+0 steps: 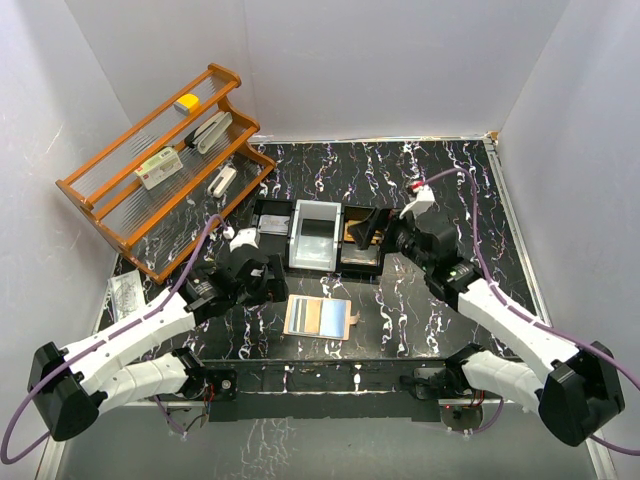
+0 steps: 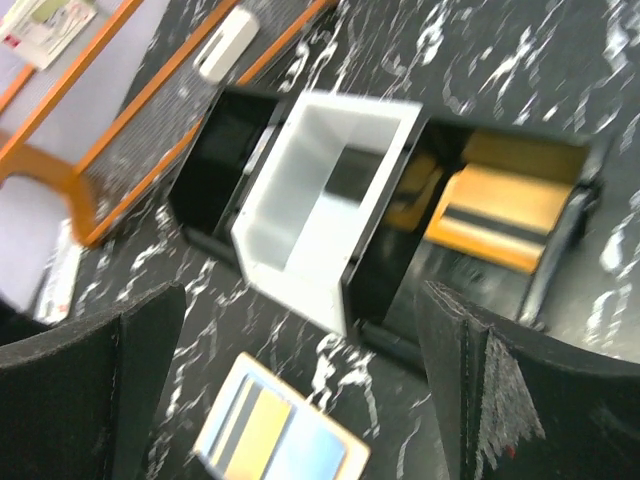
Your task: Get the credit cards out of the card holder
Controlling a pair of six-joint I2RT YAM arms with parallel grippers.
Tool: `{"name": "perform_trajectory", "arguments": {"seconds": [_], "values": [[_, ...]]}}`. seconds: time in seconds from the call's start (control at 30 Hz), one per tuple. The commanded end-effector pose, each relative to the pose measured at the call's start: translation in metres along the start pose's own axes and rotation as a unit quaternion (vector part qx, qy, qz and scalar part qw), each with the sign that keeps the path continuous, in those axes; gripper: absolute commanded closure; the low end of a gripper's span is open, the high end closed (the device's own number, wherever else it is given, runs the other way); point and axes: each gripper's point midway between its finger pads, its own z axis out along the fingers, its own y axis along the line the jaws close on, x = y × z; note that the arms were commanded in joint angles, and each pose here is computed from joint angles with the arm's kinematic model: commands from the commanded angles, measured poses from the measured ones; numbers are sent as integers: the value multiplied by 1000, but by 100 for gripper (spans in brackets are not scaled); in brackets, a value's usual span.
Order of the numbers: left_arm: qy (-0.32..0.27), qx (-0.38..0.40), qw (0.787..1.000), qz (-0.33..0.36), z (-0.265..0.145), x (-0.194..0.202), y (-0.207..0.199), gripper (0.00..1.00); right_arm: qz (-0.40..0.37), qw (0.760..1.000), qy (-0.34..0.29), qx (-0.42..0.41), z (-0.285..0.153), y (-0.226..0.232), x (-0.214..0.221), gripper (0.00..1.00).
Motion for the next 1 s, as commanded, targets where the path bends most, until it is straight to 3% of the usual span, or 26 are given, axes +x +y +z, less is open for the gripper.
{"name": "perform_trajectory", "arguments": {"seconds": [0.0, 0.13, 0.27, 0.47, 0.7, 0.97], "values": [[-18, -22, 999, -21, -9, -8, 12, 1, 113, 989, 32, -85, -17, 35, 15, 2], [-34, -30, 998, -38, -8, -11, 20, 1, 172, 976, 80, -107, -28, 41, 47, 4], [-41, -42, 997, -52, -5, -19, 24, 1, 191, 969, 121, -103, -43, 45, 74, 16], [-45, -78, 994, -57, -5, -19, 39, 1, 154, 977, 145, -31, -52, 46, 95, 20], [-63, -87, 992, -67, -10, -26, 44, 1, 30, 978, 185, 86, -42, 67, 131, 21], [-58, -100, 991, -71, -13, -24, 48, 1, 55, 973, 217, 60, -24, 110, 167, 24]]}}
